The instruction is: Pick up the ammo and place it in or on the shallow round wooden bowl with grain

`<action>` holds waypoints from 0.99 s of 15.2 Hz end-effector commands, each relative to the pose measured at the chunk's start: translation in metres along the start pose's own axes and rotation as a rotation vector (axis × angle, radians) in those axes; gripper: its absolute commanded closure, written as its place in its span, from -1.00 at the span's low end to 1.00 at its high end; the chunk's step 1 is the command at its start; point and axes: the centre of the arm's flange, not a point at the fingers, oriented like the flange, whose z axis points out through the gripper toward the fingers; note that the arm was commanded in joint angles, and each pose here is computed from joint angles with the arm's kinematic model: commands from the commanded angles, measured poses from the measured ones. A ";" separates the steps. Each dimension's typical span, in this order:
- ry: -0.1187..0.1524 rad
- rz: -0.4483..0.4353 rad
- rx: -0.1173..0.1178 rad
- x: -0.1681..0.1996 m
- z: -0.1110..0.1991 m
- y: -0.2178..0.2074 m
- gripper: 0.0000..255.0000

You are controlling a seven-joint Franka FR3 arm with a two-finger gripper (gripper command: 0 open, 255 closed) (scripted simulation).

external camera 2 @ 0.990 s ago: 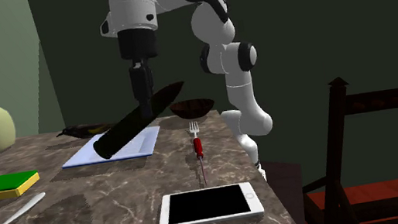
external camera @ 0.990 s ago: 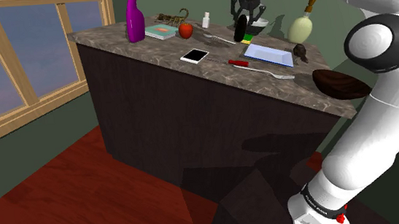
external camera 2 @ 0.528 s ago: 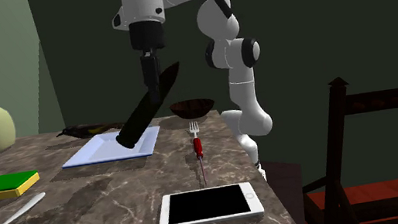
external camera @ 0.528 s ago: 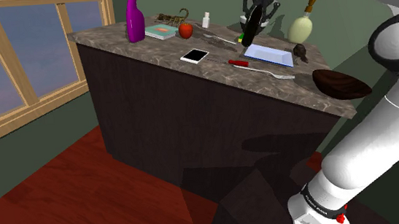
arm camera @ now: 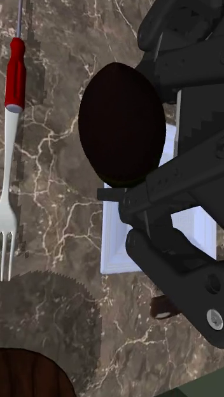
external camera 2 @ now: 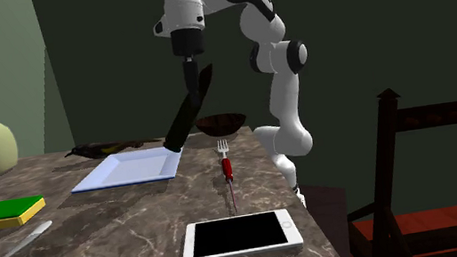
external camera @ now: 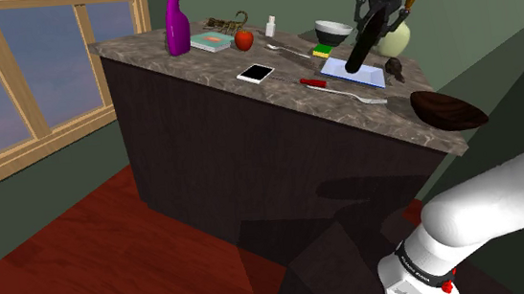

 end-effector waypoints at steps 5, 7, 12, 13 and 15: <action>0.000 -0.001 0.001 -0.026 -0.009 0.075 1.00; 0.000 -0.001 0.001 -0.034 -0.013 0.100 1.00; 0.000 -0.001 0.001 -0.055 -0.021 0.162 1.00; 0.000 -0.001 0.001 -0.059 -0.023 0.174 1.00; 0.000 -0.001 0.001 -0.067 -0.026 0.199 1.00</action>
